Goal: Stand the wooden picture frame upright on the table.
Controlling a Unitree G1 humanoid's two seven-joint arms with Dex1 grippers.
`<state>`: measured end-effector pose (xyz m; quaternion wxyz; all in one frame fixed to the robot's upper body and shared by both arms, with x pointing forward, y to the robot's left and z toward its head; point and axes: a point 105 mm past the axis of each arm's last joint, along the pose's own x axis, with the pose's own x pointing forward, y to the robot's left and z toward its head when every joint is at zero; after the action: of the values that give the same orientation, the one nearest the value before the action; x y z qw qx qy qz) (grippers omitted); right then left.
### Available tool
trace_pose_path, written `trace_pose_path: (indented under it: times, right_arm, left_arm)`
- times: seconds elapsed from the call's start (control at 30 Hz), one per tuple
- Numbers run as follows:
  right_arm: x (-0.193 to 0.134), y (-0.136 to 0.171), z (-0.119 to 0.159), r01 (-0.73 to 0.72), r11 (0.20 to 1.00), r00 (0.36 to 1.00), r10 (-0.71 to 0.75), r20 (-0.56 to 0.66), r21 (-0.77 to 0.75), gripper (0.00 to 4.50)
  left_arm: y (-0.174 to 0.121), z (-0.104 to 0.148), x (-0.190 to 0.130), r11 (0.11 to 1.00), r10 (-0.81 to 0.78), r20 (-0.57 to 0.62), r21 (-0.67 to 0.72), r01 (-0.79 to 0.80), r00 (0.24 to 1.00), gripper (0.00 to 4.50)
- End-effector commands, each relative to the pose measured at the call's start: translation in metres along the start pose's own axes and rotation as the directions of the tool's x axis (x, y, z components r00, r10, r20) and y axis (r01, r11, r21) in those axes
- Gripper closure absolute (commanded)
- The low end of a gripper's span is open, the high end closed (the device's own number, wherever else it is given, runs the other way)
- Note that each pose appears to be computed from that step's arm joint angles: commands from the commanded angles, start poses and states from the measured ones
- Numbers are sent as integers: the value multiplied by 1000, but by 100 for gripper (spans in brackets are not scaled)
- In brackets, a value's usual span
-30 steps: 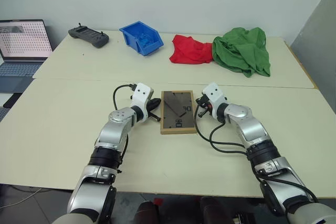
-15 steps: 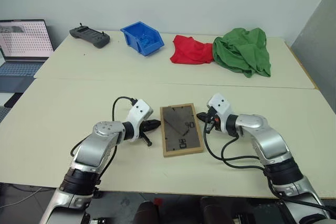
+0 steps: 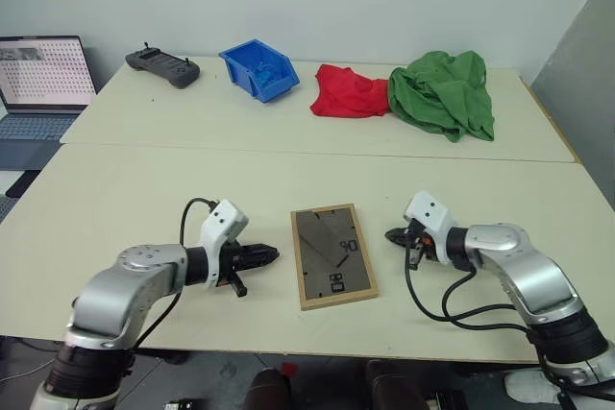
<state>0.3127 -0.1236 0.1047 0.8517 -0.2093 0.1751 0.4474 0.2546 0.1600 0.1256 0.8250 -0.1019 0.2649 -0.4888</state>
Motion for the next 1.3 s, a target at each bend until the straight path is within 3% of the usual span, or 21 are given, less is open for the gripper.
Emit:
trace_pose_path:
  times: [0.03, 0.17, 0.5, 0.77, 0.97, 1.13, 1.3]
  right_arm:
    - [-3, -6, 14, 3, 1000, 997, -1, 71, -29, 450]
    - [3, -6, 14, -14, 999, 997, 17, 75, -42, 450]
    - [14, 3, 13, -41, 998, 996, 44, 83, -40, 450]
    - [24, 13, 21, -61, 997, 993, 65, 102, -39, 450]
    - [37, 45, 31, -174, 984, 975, 179, 128, -49, 450]
    - [42, 43, 33, -135, 991, 982, 136, 132, -18, 450]
    - [39, 38, 28, -104, 994, 987, 101, 123, 14, 450]
  left_arm:
    - [-18, 6, -16, 962, -129, 50, -237, 137, 990, 292]
    - [-14, -2, -21, 880, -176, 69, -435, 189, 982, 213]
    - [-11, -34, 5, 793, -207, -36, -592, 146, 978, 8]
    - [4, -60, 29, 742, -158, -119, -669, 39, 980, 4]
    - [-7, -64, 54, 731, -217, -108, -677, 89, 970, 4]
    - [-29, -56, 60, 735, -309, -56, -648, 201, 949, 4]
    - [-44, -68, 59, 730, -332, -54, -647, 221, 942, 4]
